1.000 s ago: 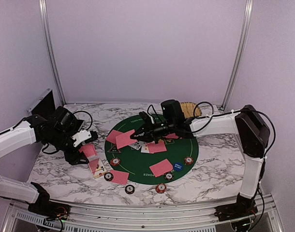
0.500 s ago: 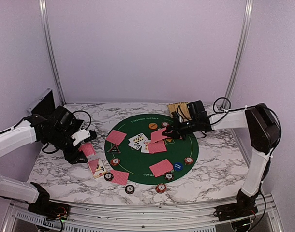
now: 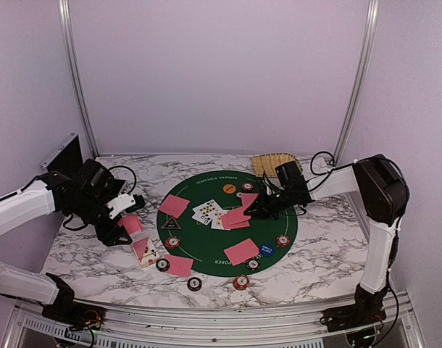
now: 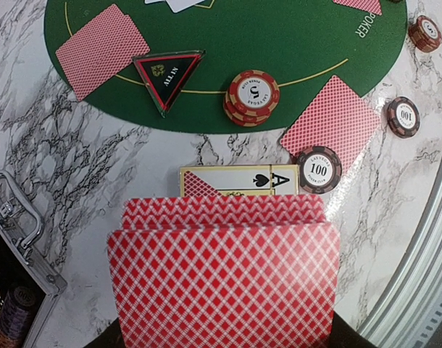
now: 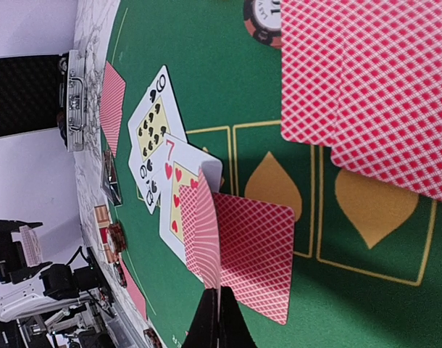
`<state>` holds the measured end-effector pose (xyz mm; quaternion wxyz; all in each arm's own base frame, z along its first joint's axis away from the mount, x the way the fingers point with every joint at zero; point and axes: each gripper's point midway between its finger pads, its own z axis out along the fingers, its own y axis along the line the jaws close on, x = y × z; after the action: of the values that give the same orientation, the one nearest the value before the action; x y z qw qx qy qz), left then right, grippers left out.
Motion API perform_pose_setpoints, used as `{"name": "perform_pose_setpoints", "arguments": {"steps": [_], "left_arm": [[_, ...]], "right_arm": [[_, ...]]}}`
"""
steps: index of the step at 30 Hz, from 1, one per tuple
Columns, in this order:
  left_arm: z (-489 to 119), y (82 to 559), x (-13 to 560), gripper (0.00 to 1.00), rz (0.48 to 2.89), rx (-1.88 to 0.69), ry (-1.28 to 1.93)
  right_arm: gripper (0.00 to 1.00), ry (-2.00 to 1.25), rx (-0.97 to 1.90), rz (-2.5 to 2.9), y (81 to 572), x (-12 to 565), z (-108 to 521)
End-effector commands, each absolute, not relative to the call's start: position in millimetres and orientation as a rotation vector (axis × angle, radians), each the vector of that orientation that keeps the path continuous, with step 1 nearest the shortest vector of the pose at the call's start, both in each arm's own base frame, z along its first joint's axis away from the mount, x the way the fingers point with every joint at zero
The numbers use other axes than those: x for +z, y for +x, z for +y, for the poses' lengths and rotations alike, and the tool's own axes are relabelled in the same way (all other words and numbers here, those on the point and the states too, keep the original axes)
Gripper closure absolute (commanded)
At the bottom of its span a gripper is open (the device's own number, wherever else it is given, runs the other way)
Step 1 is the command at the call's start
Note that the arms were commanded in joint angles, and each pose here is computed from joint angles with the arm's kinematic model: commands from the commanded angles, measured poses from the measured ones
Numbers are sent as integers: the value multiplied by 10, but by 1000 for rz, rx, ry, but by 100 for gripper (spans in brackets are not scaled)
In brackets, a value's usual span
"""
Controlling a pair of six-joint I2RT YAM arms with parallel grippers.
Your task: Distribute texas hold em gaming equipment
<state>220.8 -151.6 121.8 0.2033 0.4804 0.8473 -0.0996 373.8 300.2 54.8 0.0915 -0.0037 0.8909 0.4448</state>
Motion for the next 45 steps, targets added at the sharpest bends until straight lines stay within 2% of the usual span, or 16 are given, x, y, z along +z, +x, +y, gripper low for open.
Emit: {"name": "perform_pose_setpoints", "arguments": {"steps": [1,16,27,32,40,45], "left_arm": [[-1562,2254,1306,100,2347,-302,1310],[-1523,2281,1272,100,2376,-273,1292],[-1503,2285,1241,100,2392,-278,1282],[-1491,2307,1253,100,2394,-275,1268],[-1440,2341,1259,100,2400,-240,1254],[-1432,2339,1272,100,2401,-241,1239]], "right_arm": [[100,-10,1226,2662,3820,462,2907],[100,43,1010,2741,3791,123,2682],[100,-24,831,2810,3736,17,2735],[91,-65,662,2834,3751,2,2710],[69,-116,485,2844,3757,51,2649],[63,-149,403,2854,3745,87,2633]]}}
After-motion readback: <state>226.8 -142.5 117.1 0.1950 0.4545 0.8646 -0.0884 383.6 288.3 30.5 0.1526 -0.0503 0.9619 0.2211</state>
